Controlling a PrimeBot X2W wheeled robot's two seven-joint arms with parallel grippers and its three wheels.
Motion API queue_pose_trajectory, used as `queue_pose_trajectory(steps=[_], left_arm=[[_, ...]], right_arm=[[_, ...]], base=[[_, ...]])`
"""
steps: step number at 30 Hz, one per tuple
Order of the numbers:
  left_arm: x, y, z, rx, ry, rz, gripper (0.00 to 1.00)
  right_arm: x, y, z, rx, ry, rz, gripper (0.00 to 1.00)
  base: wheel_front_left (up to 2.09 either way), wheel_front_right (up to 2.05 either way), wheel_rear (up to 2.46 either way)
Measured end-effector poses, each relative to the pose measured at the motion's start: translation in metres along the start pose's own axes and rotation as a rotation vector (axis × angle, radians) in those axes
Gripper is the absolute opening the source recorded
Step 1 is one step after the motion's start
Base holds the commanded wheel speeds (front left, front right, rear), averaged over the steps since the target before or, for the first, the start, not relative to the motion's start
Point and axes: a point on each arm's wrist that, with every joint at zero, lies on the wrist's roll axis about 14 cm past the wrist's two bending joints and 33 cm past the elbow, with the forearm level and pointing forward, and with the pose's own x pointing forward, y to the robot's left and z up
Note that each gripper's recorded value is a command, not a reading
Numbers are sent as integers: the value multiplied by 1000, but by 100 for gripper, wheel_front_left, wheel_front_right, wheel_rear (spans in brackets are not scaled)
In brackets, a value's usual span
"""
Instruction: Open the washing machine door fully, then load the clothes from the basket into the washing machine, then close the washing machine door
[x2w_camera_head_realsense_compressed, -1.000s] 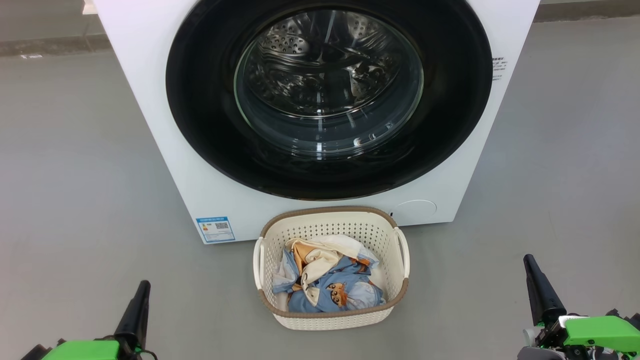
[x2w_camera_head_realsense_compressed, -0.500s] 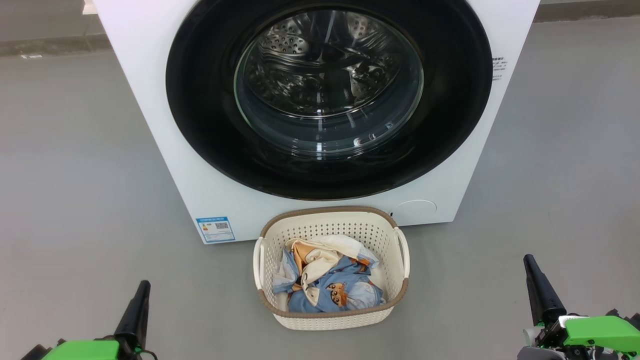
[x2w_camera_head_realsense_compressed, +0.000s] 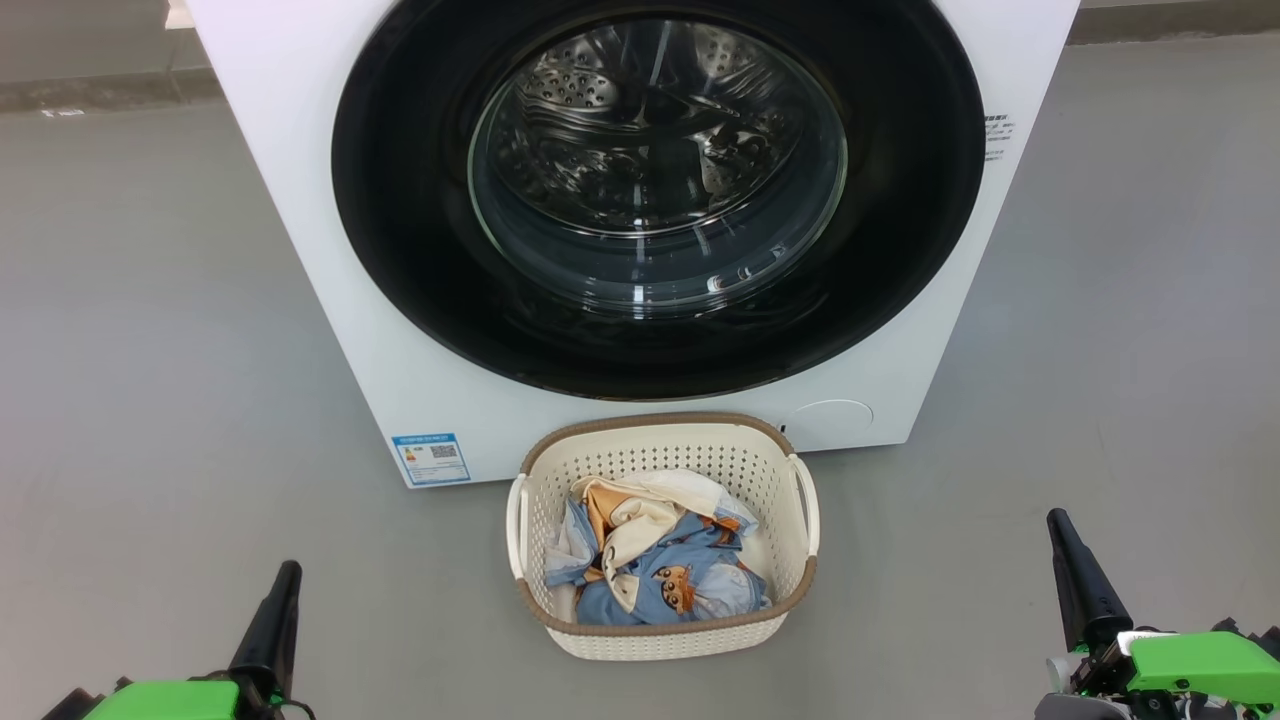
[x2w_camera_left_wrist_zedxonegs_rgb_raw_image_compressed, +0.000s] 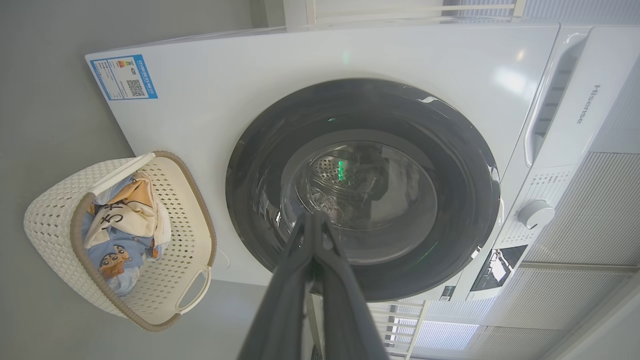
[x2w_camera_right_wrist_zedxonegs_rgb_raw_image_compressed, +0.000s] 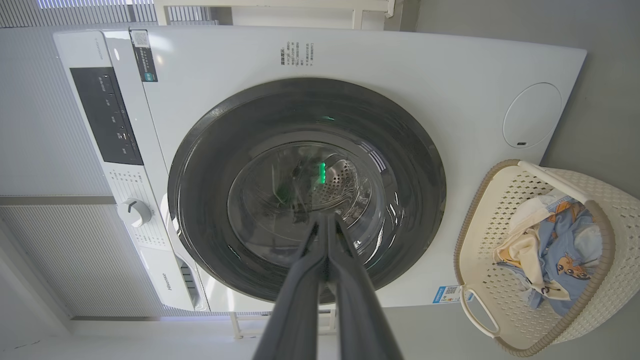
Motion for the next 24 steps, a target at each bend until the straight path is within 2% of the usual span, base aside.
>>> queue_pose_trajectory(steps=[8, 9, 15, 24], left_arm=[[0, 0, 0, 0, 0, 0, 0], [0, 0, 0, 0, 0, 0, 100], [-16, 37, -9, -33, 5, 110, 100], [-17, 37, -10, -31, -5, 109, 100]], right_arm=[[0, 0, 0, 0, 0, 0, 0], [0, 0, 0, 0, 0, 0, 100], [-15, -35, -2, 19, -7, -102, 100], [-15, -31, 2, 17, -31, -90, 100]], base=[[0, 0, 0], [0, 0, 0], [0, 0, 0], [0, 0, 0]])
